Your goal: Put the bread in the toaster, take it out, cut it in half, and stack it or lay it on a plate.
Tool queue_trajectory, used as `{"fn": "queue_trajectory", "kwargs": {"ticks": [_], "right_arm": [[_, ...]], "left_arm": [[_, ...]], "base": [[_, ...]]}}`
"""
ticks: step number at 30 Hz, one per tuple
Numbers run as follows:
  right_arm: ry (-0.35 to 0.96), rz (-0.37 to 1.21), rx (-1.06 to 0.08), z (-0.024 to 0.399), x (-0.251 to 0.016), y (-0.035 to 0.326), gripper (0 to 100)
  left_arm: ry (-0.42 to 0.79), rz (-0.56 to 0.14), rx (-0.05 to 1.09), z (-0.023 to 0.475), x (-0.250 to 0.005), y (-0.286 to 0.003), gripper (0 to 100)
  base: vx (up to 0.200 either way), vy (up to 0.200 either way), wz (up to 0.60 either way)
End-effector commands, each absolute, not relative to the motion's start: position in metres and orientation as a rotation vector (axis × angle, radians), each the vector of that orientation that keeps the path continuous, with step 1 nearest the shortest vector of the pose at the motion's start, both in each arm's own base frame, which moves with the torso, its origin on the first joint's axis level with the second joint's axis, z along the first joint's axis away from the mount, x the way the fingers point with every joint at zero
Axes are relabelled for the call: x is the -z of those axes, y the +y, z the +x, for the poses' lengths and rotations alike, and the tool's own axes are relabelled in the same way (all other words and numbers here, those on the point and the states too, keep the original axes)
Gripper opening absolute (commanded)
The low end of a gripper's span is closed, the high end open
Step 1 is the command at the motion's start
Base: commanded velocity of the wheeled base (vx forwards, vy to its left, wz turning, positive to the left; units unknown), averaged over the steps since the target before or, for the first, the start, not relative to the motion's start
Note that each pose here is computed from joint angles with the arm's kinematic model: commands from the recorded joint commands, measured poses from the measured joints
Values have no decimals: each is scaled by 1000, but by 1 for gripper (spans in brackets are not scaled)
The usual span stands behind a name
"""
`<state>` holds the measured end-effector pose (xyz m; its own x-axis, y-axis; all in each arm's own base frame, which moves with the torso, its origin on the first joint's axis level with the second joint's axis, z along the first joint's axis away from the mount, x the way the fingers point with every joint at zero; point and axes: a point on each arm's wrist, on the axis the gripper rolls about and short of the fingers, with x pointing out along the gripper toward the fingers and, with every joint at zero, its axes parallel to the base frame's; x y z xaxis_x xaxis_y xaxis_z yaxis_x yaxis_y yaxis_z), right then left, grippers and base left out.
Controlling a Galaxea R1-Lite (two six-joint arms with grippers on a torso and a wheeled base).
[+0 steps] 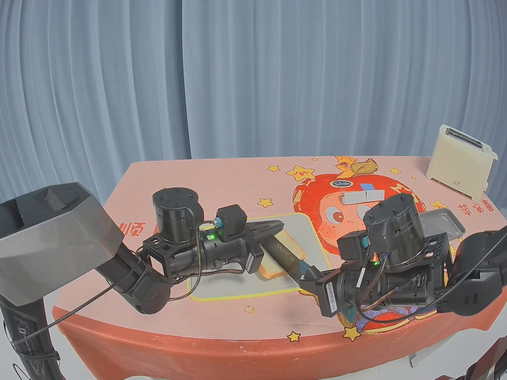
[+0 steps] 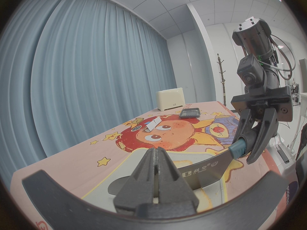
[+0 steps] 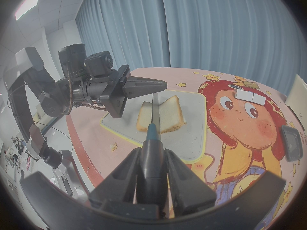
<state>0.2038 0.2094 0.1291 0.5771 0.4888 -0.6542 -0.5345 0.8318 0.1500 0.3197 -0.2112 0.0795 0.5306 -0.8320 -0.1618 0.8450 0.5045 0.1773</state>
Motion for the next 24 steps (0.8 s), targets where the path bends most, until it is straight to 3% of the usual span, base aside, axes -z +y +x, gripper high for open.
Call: {"fn": "queue_trajectory", "kwargs": {"ticks": [1, 24], "right_arm": [[758, -73, -597, 203, -126, 209, 0], [700, -48, -593, 210, -139, 214, 0]], "left_arm": [[61, 247, 1013, 320, -78, -212, 0], [69, 247, 1009, 321, -76, -210, 0]], "base": [[0, 0, 0], [0, 0, 0]]}}
